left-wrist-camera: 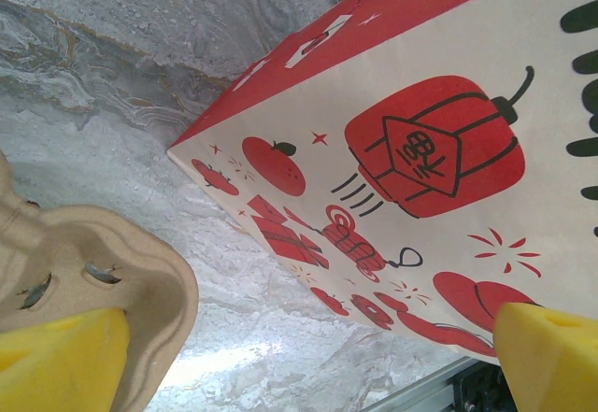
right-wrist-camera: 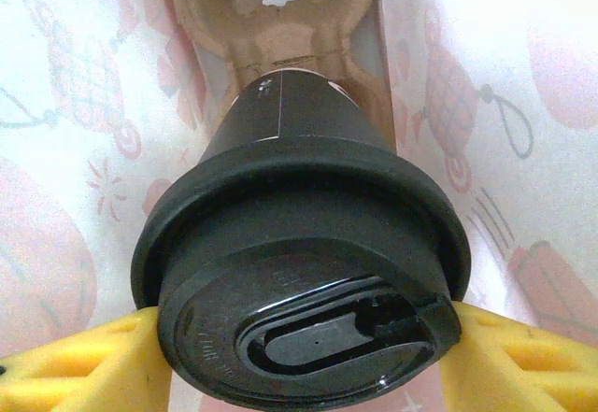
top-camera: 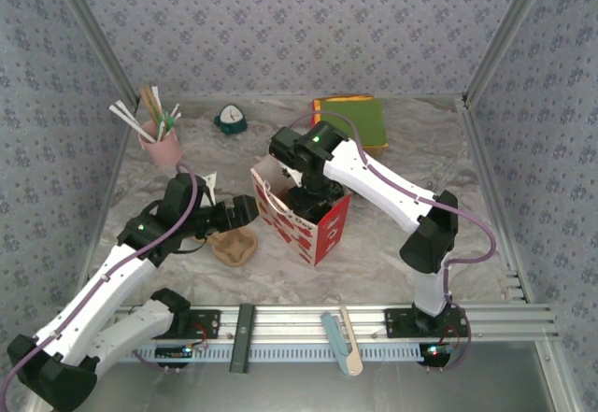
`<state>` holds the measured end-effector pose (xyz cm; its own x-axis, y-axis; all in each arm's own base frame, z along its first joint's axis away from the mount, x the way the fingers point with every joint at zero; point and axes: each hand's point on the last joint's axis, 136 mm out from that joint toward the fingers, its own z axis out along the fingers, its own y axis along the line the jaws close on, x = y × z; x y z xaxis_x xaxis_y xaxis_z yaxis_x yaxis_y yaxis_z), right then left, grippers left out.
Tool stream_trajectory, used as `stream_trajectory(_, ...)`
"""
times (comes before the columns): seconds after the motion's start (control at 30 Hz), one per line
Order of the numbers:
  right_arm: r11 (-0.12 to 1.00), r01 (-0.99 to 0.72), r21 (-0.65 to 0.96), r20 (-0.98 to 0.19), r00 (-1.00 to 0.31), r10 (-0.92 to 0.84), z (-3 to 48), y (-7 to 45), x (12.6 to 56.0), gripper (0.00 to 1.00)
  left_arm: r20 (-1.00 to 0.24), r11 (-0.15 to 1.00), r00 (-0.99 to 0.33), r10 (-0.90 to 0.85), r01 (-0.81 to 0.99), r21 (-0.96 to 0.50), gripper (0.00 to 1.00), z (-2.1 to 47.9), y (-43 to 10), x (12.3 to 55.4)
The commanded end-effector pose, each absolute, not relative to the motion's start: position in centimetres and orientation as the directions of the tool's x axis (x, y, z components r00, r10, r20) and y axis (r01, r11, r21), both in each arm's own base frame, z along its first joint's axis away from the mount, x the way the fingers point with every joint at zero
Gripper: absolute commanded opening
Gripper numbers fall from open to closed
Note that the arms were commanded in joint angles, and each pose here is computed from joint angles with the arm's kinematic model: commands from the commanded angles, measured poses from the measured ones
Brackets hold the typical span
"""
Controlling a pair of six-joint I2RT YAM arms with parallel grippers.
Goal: Pack the takeout coffee
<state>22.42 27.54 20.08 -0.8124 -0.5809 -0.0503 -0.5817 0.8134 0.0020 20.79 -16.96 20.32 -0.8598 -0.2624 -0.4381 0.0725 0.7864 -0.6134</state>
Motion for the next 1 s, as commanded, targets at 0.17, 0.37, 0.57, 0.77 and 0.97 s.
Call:
stream_trajectory(0.17,0.819,-0.574,-0.013,-0.052,-0.818,-0.574,21.13,27.03,22.04,0.68,-0.459,0.772,-0.851,-0.256,0.106,-0.627,1.00,21.16,-17.48,21.04)
stream_trajectory(0.37,0.818,-0.575,-0.014,-0.048,-0.817,-0.575,20.92,27.11,22.08,0.68,-0.458,0.771,-0.851,-0.255,0.107,-0.628,1.00,21.19,-17.48,20.99)
stream_trajectory(0.57,0.818,-0.576,-0.015,-0.046,-0.816,-0.576,20.88,27.09,22.05,0.68,-0.461,0.769,-0.850,-0.257,0.108,-0.630,1.00,21.26,-17.48,20.96)
stream_trajectory(0.77,0.817,-0.576,-0.018,-0.046,-0.816,-0.576,20.86,27.03,22.04,0.68,-0.457,0.769,-0.851,-0.257,0.106,-0.630,1.00,21.15,-17.44,20.87)
stream_trajectory(0.97,0.818,-0.576,-0.017,-0.048,-0.816,-0.576,20.89,27.10,22.03,0.68,-0.459,0.767,-0.849,-0.262,0.106,-0.633,1.00,21.26,-17.38,20.80)
